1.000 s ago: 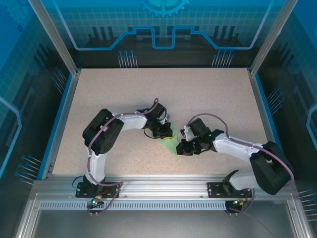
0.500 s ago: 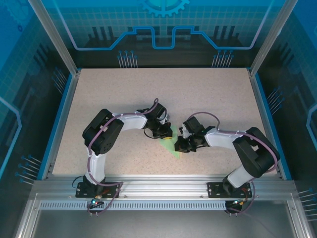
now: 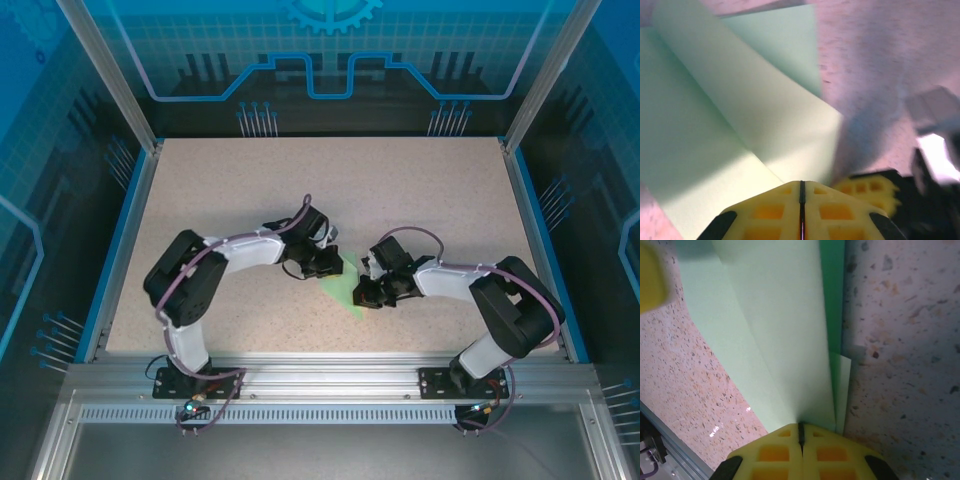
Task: Fold a paper plane with a square sheet of paper (fold left side to right side)
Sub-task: Fourth fold the wing at the center of the table.
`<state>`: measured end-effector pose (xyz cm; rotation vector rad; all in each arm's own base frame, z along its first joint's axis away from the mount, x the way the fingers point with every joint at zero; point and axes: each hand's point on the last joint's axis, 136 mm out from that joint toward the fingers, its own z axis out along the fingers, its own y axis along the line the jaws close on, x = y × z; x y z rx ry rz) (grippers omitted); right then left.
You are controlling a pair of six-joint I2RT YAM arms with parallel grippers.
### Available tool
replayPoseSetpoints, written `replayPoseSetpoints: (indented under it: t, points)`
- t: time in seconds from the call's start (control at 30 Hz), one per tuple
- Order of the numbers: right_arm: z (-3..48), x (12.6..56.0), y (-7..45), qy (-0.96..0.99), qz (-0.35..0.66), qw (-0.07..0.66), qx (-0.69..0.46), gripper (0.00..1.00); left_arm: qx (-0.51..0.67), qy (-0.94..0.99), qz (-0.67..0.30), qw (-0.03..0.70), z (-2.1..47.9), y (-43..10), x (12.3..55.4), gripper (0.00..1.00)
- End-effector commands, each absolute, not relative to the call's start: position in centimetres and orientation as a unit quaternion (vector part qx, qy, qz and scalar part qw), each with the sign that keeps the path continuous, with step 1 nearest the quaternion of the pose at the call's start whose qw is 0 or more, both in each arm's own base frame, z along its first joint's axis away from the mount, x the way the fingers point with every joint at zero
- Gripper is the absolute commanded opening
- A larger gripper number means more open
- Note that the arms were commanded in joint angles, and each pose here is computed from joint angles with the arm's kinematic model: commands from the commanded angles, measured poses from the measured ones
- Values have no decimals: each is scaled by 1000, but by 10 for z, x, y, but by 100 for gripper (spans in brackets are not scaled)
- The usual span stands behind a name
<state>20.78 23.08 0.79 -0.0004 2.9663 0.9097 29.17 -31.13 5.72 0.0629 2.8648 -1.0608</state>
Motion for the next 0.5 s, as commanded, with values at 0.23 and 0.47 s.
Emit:
replayPoseSetpoints:
  t: [0.23, 0.47]
  points:
    - [-29, 170, 180, 985, 168, -44, 18, 0, 84, 913, -398, 28, 62, -326, 257, 4]
    - [-30, 170, 181, 985, 166, -46, 16, 0, 95, 906, -412, 14, 51, -344, 253, 3]
